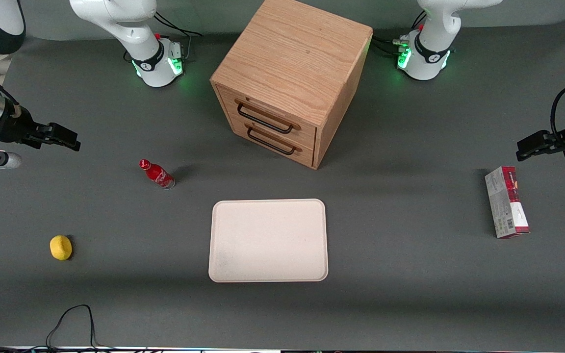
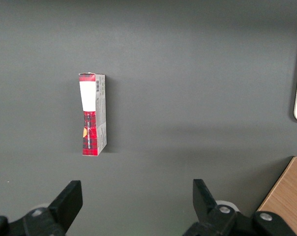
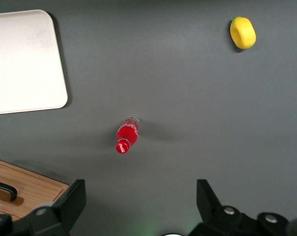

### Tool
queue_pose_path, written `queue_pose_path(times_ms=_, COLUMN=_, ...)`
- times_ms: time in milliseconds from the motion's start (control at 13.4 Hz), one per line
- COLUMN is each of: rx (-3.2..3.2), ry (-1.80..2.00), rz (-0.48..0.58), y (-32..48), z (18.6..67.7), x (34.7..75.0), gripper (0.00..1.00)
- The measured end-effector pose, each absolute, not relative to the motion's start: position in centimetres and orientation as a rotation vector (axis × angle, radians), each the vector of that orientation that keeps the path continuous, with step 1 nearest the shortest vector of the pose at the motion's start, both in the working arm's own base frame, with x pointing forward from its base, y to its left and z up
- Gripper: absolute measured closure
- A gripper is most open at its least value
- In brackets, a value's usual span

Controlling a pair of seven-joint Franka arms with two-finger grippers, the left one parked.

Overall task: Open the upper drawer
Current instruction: 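Move the right gripper to the upper drawer's black handle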

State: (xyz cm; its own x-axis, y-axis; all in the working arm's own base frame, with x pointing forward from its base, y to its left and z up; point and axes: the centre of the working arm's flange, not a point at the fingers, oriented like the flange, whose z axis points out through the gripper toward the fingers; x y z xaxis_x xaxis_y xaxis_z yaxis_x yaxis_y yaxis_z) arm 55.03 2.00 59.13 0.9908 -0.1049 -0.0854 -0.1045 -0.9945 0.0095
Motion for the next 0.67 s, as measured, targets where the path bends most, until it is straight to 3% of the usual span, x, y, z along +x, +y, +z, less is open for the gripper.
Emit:
queue_pose_path(times_ms=449, rx=3.149, ry=-0.122, rz=-0.079, y=3.5, z=60.3, x=55.9, gripper=0.00)
queue_pose_path(times_ms=673, rx=3.170, ry=0.098, rz=-0.042, y=11.0, z=61.0, x=56.9, gripper=0.00)
